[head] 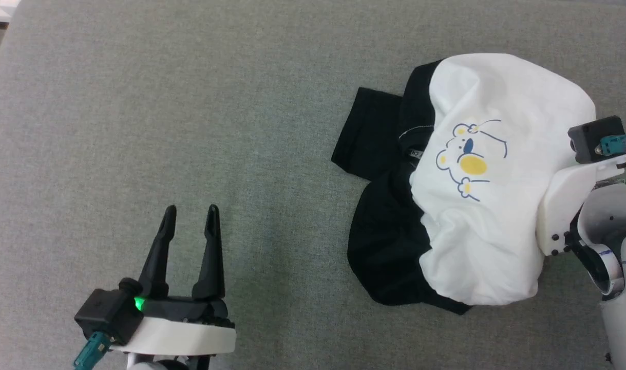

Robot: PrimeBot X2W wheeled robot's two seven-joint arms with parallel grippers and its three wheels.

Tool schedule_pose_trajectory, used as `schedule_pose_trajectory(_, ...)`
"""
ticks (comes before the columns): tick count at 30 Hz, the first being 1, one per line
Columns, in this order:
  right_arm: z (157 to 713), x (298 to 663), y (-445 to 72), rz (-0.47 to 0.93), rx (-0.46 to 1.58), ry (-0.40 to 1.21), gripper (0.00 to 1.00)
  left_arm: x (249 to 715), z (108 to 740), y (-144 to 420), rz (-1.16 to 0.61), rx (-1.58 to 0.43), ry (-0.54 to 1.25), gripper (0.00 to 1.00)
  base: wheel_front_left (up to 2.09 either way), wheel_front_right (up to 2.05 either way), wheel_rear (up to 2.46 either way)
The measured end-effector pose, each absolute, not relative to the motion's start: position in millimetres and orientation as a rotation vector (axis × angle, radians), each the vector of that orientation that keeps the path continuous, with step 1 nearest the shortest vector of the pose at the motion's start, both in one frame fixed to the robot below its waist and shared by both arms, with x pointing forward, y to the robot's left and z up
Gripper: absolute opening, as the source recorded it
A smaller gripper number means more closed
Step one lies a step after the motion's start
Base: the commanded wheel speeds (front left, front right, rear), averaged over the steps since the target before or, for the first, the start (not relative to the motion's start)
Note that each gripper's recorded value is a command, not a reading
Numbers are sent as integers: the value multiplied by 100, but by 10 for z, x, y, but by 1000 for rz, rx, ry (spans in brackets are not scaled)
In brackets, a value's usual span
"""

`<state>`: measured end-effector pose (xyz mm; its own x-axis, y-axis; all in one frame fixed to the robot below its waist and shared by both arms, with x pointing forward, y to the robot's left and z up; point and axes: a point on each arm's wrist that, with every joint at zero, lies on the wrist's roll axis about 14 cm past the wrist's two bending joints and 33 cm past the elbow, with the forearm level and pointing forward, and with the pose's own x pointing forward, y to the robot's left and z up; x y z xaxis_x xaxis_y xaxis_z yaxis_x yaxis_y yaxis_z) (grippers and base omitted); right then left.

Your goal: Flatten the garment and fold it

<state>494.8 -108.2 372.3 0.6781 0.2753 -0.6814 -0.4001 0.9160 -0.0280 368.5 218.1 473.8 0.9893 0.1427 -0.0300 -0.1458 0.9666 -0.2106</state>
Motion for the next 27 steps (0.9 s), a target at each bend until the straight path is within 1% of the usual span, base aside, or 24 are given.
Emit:
schedule_pose_trajectory(3, 3905, 5005, -1092, 374, -177, 658, 0, 3656, 4774, 2208, 153, -213, 4, 100, 0, 0, 0)
schedule_pose_trajectory(5, 4202, 5115, -1113, 358, -170, 549, 0, 3638, 4826, 2214, 152, -211, -12, 100, 0, 0, 0)
schedule_pose_trajectory(8, 4824, 5268, -1235, 305, -158, 348, 0, 3580, 4886, 2196, 145, -212, -28, 100, 0, 0, 0)
schedule_pose_trajectory(11, 5353, 5225, -1513, 212, -147, 198, 0, 3498, 4937, 2164, 136, -219, -41, 100, 0, 0, 0)
schedule_pose_trajectory(13, 5531, 5075, -1764, 135, -135, 153, 0, 3462, 4978, 2136, 126, -221, -53, 100, 0, 0, 0)
schedule_pose_trajectory(16, 5422, 4678, -2229, -7, -127, 198, 0, 3425, 5028, 2089, 109, -229, -68, 100, 0, 0, 0)
schedule_pose_trajectory(18, 5190, 4327, -2509, -102, -109, 276, 0, 3415, 5047, 2053, 97, -234, -73, 100, 0, 0, 0)
schedule_pose_trajectory(21, 4759, 3742, -2820, -208, -108, 431, 0, 3411, 5091, 2010, 81, -239, -88, 100, 0, 0, 0)
schedule_pose_trajectory(24, 4423, 3238, -3043, -280, -106, 570, 0, 3401, 5128, 1989, 68, -242, -100, 100, 0, 0, 0)
schedule_pose_trajectory(27, 4141, 2889, -3157, -315, -75, 676, 0, 3368, 5121, 1986, 68, -240, -97, 100, 0, 0, 0)
